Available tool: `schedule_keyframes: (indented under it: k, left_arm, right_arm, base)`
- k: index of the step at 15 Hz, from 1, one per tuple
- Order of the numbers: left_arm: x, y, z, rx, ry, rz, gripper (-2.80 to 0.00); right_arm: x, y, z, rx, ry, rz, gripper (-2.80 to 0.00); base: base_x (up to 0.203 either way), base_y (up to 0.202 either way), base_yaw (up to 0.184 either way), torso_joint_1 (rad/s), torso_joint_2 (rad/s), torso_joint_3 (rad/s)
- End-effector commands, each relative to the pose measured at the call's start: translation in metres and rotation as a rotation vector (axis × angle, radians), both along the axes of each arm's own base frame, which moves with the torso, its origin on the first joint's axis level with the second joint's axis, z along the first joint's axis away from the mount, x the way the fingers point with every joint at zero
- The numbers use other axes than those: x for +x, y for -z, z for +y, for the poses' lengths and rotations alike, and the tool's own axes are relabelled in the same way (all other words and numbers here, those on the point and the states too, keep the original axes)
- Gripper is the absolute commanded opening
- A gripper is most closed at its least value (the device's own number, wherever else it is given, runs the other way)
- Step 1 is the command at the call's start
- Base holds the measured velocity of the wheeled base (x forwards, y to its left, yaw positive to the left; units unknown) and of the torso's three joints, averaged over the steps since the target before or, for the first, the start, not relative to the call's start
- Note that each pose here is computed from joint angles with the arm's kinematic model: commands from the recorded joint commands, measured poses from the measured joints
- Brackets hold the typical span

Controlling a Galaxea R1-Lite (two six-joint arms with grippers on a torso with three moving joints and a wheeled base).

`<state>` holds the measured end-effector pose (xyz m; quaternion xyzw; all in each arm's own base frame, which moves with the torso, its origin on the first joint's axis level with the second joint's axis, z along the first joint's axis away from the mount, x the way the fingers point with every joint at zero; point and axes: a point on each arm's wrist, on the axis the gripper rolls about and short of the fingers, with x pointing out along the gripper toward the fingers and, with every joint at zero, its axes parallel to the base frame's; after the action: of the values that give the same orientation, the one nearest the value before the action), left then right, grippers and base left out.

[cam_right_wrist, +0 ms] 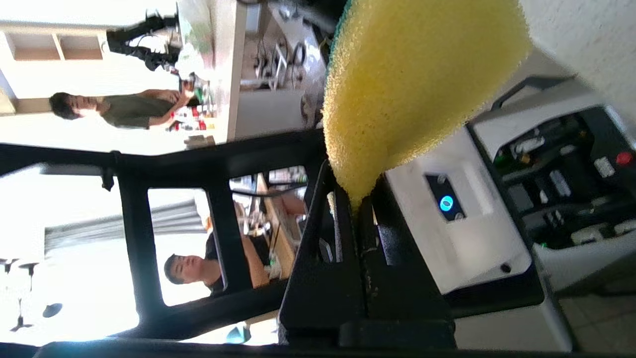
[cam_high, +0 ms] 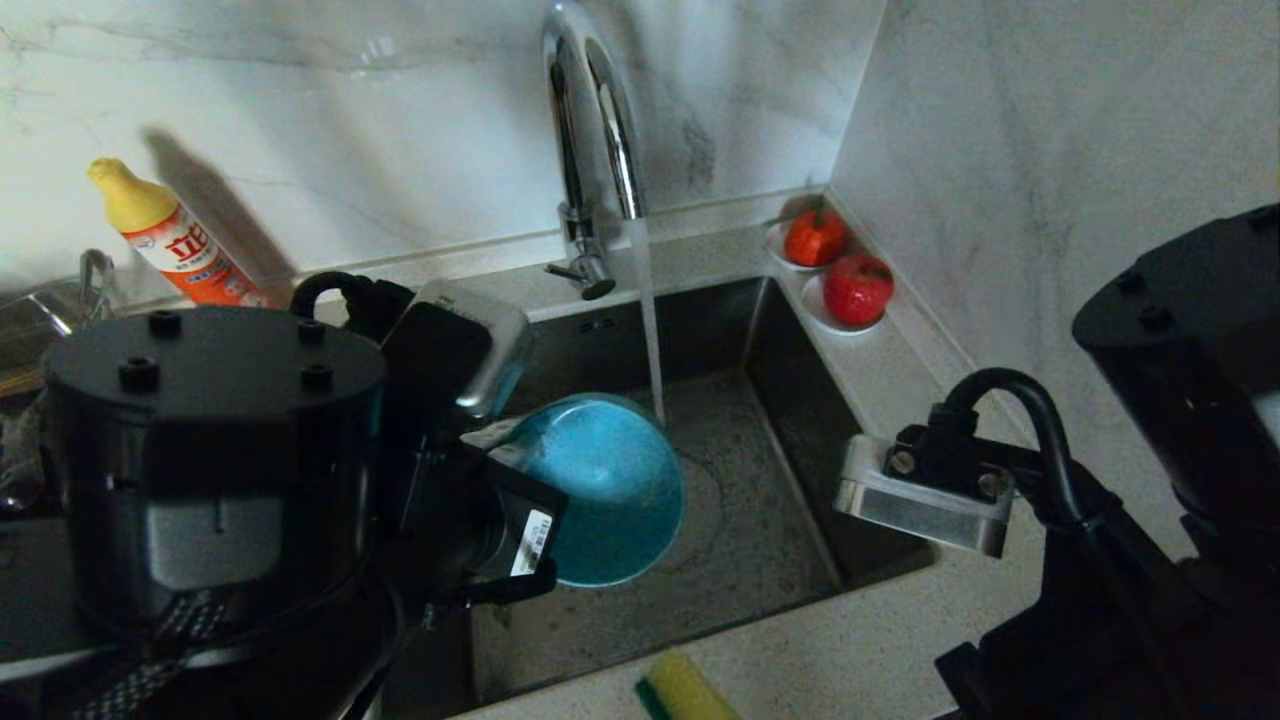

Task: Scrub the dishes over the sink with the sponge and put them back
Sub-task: Wipe the bowl

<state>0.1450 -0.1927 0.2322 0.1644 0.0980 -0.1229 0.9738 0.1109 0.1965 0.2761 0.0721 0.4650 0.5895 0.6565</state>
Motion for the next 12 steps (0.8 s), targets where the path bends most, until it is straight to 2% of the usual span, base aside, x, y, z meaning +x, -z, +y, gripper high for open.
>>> schedule_keyframes:
  k: [1,5,12]
  left_arm:
    - [0.003,-0.006,-0.003,-0.025,-0.021,-0.021,-2.80]
    - [0.003,-0.009,-0.003,-0.045,-0.029,-0.029,-2.80]
    - [-0.009,-0.020,-0.001,-0.136,-0.007,-0.050,-2.80]
  right_arm:
    - [-0.002,0.001,0.003,-0.006,-0.018,0.008,-2.80]
    - [-0.004,0.002,0.012,-0.016,-0.040,0.016,-2.80]
    - [0.001,0.000,0.019,-0.019,-0.033,0.016,-2.80]
  base:
    - [0.000,0.000,0.000,0.000,0.00,0.000]
    - [0.000,0.000,0.000,0.000,0.00,0.000]
    - [0.000,0.000,0.000,0.000,0.00,0.000]
